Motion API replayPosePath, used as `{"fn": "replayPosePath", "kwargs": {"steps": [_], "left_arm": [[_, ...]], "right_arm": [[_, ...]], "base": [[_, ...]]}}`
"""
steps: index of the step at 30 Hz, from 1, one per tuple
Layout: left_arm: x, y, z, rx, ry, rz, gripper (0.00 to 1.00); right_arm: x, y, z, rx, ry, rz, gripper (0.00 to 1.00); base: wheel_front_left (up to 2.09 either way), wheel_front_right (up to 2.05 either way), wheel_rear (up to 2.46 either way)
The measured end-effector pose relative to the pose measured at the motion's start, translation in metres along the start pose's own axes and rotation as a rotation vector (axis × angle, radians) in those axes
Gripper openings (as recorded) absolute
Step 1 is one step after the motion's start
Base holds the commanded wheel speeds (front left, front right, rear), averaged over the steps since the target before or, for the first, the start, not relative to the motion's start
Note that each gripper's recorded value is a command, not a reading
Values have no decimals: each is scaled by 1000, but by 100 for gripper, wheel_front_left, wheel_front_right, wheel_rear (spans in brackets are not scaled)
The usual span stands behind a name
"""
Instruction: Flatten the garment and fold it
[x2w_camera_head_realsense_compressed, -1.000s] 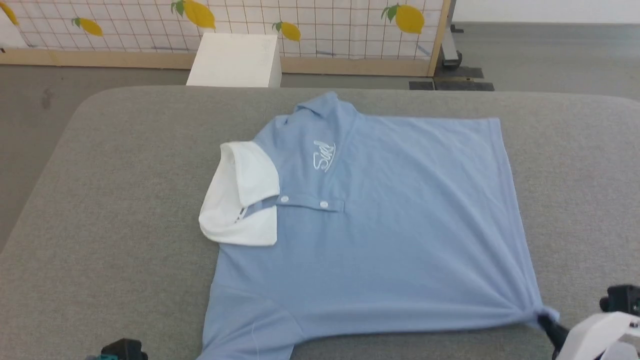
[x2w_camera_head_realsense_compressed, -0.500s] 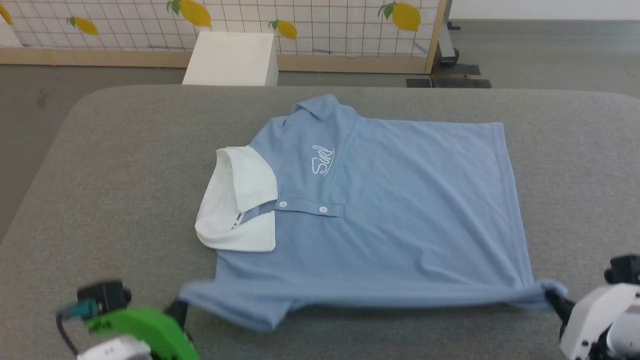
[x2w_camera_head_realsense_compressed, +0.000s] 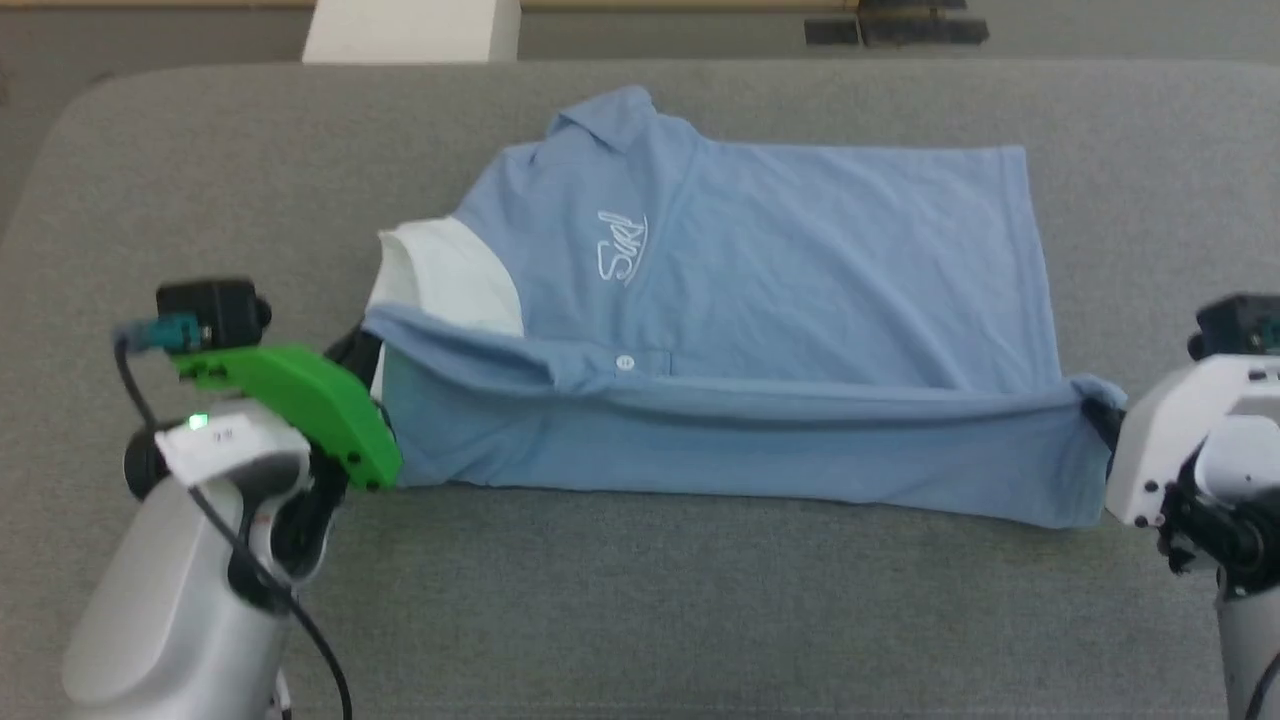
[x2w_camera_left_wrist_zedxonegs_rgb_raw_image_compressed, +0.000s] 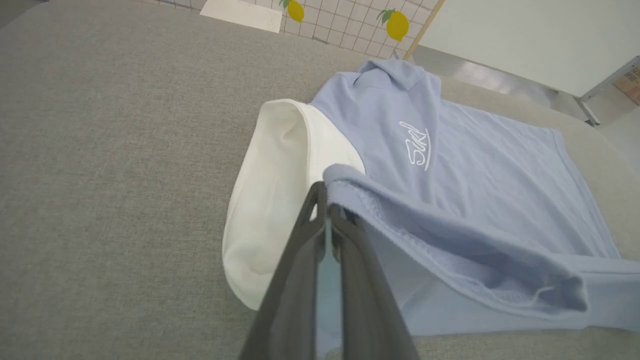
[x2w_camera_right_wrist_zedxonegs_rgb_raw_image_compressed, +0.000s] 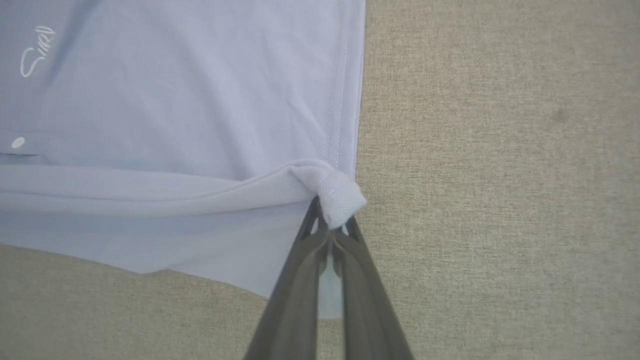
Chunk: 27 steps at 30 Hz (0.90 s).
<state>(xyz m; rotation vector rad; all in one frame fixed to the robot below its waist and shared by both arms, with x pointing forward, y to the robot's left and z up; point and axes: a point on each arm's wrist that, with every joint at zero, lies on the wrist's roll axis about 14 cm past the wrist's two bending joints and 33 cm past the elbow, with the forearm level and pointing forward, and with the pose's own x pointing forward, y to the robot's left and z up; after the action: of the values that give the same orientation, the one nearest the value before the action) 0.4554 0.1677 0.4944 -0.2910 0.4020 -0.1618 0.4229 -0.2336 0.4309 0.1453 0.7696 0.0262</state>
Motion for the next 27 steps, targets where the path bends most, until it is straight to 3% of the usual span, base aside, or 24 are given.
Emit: {"fn": "replayPosePath", "kwargs": {"steps": [9, 16, 17, 18, 19, 20, 27], "left_arm": [[62, 17, -36, 13, 144, 29, 0], [83, 28, -74, -5, 234, 49, 0], [85, 29, -73, -4, 233, 49, 32], [85, 29, -71, -1, 224, 46, 92], [86, 28, -69, 4, 217, 42, 100], [86, 27, -67, 4, 211, 39, 100], [78, 13, -15, -4, 16, 8, 100]], "right_arm": [[47, -5, -18, -39, 191, -38, 0], [65, -8, -26, -75, 277, -52, 0], [65, -8, -26, -76, 279, -52, 0], [65, -7, -26, -74, 278, -50, 13], [64, -7, -25, -69, 275, -48, 56], [63, -8, -24, -65, 270, -49, 100], [47, -7, -5, 34, 118, -23, 100]], "base": [[0, 0, 0], [0, 0, 0], [0, 0, 0], [0, 0, 0], [0, 0, 0], [0, 0, 0], [0, 0, 0]]}}
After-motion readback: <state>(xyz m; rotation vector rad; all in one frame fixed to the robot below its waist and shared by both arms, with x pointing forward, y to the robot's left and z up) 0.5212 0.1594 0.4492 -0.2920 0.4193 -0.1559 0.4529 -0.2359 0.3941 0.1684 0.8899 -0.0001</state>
